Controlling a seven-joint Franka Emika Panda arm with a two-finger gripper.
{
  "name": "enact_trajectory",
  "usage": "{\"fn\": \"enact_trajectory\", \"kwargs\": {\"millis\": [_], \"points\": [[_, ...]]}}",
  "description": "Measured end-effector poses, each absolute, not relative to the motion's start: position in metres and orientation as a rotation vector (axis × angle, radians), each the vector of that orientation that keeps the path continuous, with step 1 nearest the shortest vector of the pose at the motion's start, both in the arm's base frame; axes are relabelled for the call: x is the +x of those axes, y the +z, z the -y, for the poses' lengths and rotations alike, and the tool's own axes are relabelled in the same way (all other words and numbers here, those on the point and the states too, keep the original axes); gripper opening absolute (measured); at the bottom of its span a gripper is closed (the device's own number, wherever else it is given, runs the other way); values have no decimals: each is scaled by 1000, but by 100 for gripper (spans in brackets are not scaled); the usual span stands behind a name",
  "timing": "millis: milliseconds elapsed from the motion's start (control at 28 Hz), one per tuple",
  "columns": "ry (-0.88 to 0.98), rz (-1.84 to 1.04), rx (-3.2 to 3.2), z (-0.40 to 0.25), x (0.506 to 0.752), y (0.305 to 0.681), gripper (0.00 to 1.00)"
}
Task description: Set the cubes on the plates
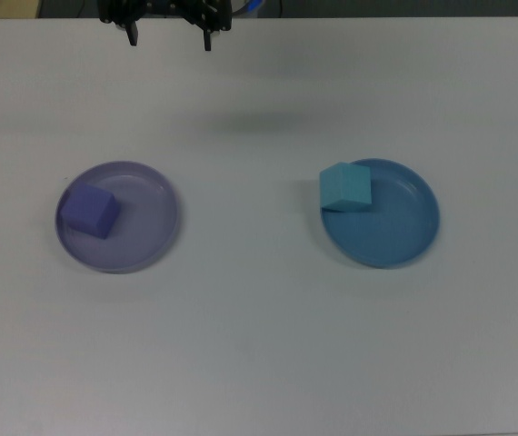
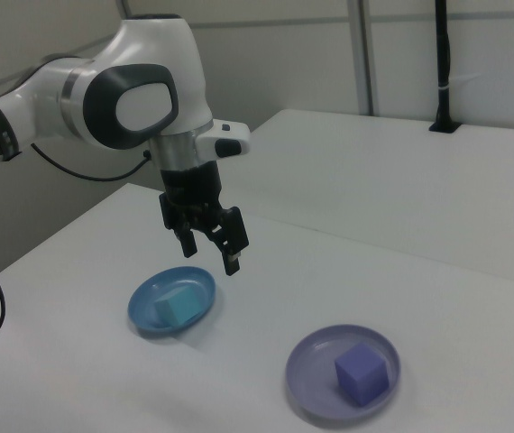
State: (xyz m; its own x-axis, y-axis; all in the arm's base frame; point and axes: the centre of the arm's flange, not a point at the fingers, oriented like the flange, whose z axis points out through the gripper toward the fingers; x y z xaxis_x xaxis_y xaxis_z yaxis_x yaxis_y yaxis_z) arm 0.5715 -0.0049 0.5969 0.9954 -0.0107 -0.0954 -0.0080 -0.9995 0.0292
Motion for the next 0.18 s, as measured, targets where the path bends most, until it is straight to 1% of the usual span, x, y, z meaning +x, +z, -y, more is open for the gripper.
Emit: {"fn": "enact_trajectory", "kwargs": {"millis": [179], "points": [[-147, 19, 3109, 7, 571, 597, 100]]}}
